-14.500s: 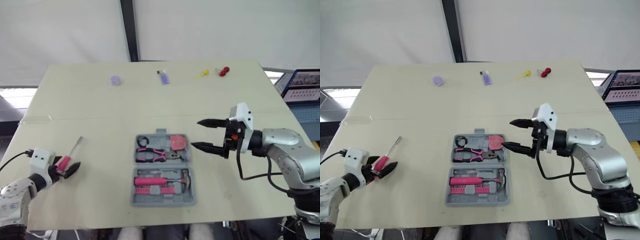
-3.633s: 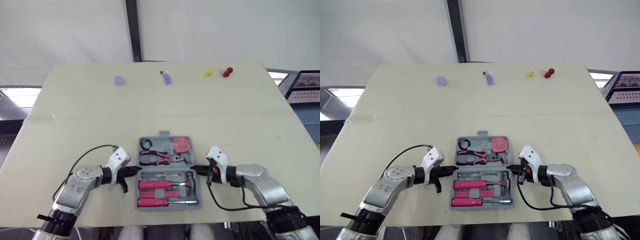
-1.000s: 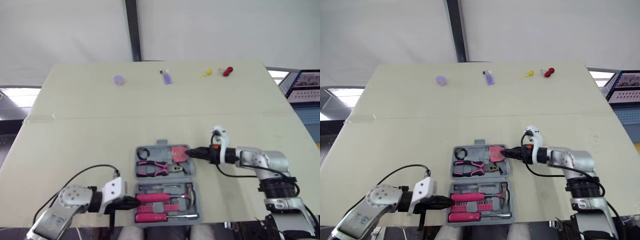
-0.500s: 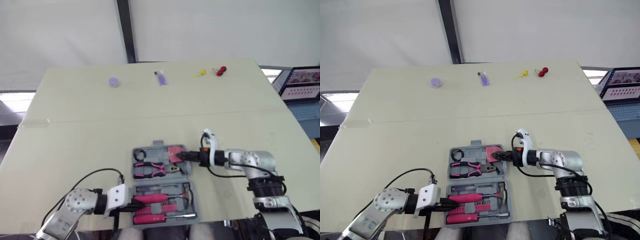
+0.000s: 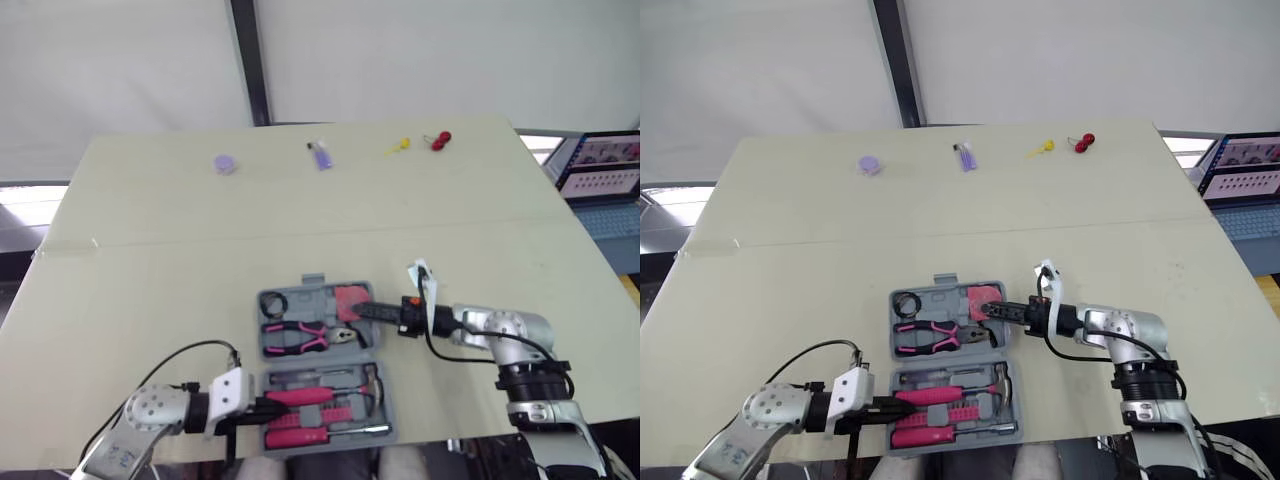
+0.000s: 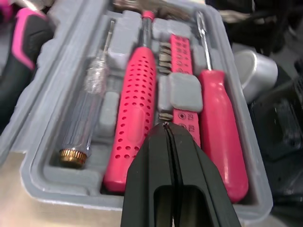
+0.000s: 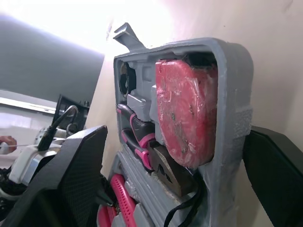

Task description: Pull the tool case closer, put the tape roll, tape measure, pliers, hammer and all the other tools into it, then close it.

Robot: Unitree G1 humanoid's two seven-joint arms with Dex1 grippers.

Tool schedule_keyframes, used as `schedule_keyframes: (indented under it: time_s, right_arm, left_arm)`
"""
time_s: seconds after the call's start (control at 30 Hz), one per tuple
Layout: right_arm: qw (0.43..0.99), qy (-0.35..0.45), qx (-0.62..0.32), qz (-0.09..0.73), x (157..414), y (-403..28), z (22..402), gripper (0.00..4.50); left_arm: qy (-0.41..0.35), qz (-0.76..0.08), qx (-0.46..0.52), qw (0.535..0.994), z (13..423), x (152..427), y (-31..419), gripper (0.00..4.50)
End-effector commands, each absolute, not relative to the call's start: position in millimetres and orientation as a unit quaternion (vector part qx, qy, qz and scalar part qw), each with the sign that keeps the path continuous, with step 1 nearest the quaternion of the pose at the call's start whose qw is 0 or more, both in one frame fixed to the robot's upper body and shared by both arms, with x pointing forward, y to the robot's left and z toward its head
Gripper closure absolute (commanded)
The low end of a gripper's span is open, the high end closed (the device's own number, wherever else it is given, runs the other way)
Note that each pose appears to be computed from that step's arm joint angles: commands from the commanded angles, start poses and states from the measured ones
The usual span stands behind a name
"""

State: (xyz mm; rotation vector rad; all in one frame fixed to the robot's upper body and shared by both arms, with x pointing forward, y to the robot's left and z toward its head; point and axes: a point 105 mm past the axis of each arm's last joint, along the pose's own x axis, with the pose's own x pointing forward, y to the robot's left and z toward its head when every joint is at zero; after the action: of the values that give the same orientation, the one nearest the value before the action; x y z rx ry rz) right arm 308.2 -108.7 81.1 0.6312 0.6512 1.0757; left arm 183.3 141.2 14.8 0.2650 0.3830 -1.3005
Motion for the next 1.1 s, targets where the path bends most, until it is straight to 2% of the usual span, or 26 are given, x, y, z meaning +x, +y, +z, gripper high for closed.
schedule_keyframes:
  time_s: [0.03, 0.5, 0.83, 1.1]
  right_arm:
    - [0.746, 0.257, 0.294, 0.539, 305.8, -108.8, 106.0, 0.03]
    - [0.712, 0.247, 0.238, 0.613, 284.0, -106.1, 133.2, 0.03]
    - [0.697, 0.253, 0.197, 0.641, 268.8, -107.3, 142.1, 0.03]
    - [0.681, 0.259, 0.178, 0.661, 259.5, -108.5, 145.6, 0.03]
  left_arm:
    - [0.21, -0.551, 0.086, 0.803, 9.6, 182.3, 158.7, 4.5]
    - [0.201, -0.529, 0.03, 0.824, 21.7, 181.1, 148.3, 4.5]
    - [0.168, -0.472, -0.026, 0.865, 36.1, 187.8, 144.4, 4.5]
    - [0.163, -0.445, -0.057, 0.879, 49.6, 189.0, 152.1, 4.5]
